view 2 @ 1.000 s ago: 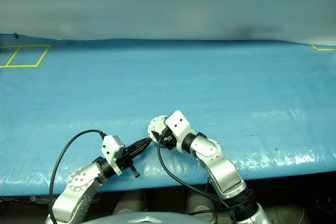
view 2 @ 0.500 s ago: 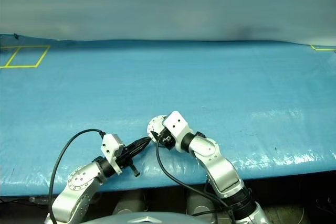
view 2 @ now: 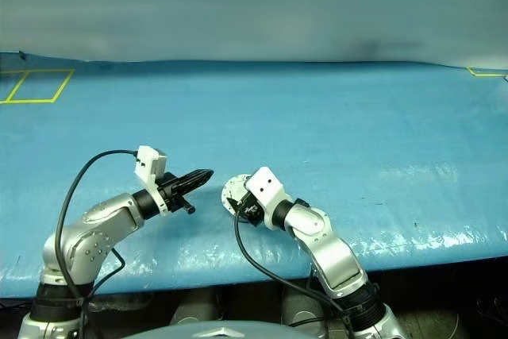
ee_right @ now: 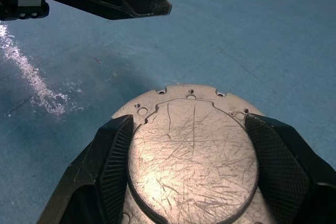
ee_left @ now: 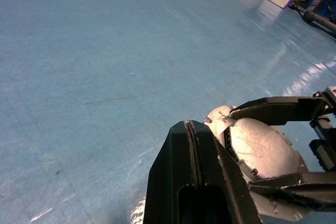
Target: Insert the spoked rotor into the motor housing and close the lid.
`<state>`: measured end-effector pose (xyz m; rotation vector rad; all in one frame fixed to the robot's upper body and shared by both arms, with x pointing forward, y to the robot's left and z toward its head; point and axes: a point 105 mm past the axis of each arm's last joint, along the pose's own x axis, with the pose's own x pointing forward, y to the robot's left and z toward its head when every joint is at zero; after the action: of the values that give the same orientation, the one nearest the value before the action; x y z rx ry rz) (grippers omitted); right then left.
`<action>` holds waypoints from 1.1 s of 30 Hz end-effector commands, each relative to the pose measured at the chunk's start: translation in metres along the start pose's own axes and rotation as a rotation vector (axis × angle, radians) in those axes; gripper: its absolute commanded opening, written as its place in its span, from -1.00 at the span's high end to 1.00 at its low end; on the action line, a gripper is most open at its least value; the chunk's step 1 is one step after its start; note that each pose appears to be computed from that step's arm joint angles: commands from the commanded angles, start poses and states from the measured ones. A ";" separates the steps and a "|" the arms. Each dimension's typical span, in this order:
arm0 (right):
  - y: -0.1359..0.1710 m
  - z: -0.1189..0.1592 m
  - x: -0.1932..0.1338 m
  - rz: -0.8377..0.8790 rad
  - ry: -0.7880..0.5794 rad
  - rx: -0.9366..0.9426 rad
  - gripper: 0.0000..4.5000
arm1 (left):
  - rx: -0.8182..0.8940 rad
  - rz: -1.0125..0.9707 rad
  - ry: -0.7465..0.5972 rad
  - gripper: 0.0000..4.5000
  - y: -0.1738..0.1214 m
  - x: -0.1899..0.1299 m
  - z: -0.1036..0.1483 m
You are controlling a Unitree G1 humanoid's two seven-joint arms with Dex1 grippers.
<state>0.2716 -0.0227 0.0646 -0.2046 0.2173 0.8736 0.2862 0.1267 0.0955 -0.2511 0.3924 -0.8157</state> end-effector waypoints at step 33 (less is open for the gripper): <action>0.005 -0.006 -0.007 0.054 0.020 0.055 -0.91 | 0.001 -0.144 0.289 1.00 -0.011 0.025 -0.030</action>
<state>0.2684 -0.0260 0.0639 -0.1738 0.2453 0.9002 0.2860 0.1049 0.0724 -0.1666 0.6165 -0.9678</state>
